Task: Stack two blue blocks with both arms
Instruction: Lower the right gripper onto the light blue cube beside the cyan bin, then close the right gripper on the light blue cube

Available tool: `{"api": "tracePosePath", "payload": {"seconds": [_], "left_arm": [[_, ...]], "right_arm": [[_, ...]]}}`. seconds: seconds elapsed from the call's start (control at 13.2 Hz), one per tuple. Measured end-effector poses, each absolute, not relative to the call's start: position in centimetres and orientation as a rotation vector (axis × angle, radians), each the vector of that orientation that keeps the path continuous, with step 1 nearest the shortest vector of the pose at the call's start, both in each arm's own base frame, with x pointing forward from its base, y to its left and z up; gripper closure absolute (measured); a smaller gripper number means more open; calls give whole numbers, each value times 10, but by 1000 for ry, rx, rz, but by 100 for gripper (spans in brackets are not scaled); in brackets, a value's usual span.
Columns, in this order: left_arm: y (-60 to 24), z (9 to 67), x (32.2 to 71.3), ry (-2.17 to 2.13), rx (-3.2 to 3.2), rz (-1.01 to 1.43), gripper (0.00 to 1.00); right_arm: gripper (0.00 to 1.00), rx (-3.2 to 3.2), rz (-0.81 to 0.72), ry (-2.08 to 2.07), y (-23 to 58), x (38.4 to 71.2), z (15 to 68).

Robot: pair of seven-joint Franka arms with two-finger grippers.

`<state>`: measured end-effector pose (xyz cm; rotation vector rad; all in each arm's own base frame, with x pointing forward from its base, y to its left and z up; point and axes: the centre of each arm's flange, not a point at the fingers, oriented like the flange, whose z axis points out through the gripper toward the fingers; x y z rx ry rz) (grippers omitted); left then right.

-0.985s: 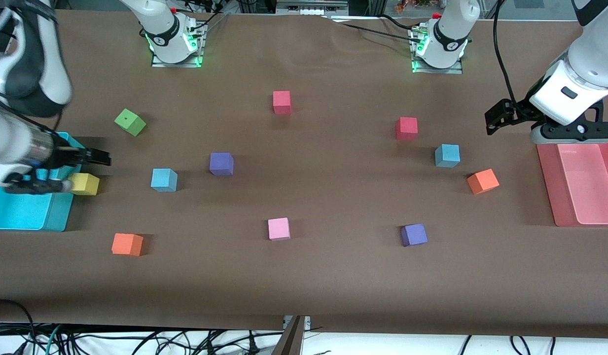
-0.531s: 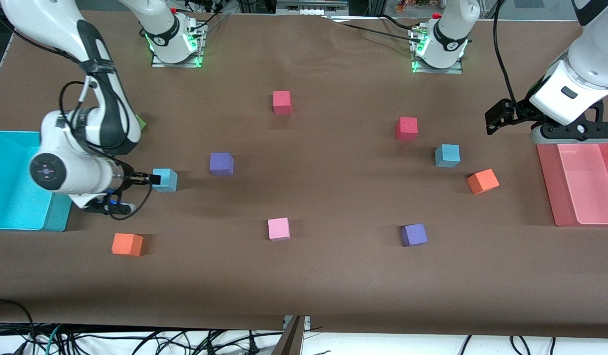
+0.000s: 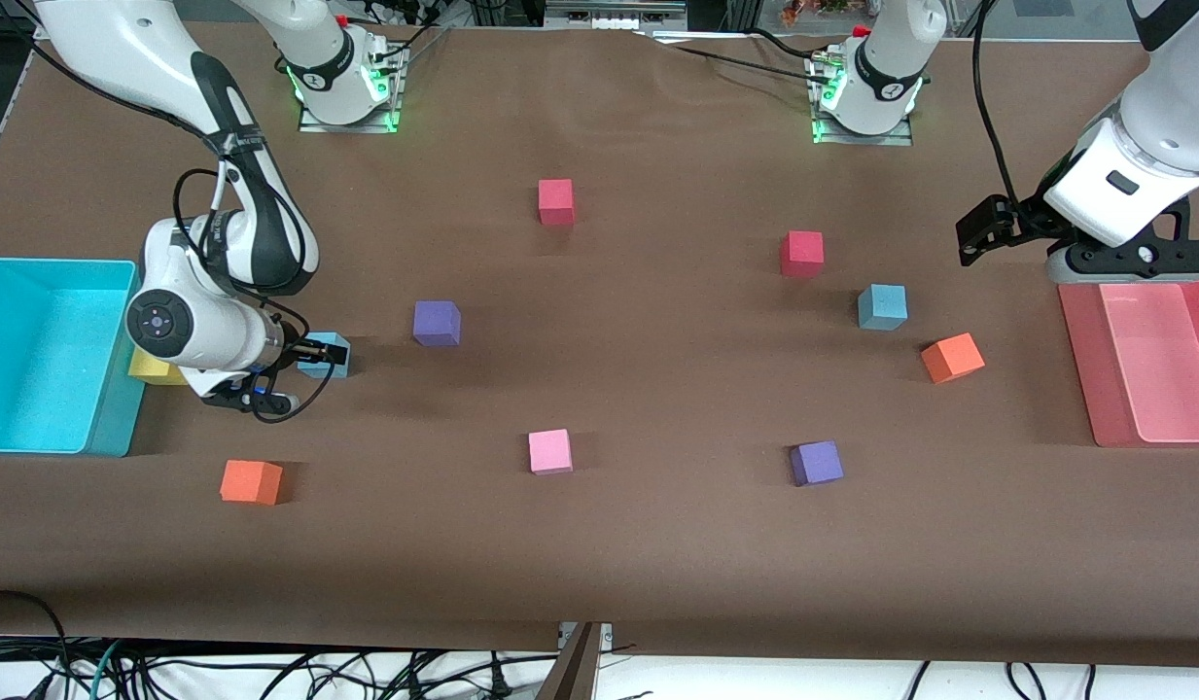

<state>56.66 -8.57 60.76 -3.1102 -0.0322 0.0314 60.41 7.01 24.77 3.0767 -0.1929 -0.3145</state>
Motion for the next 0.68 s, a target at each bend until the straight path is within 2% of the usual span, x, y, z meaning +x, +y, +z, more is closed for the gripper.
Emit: {"api": "tracePosePath", "payload": {"seconds": [0.68], "left_arm": [[-86,608,567,-32,-3110,31,0]], "right_arm": [[0,3089,-330,-18,57,592,229]]}}
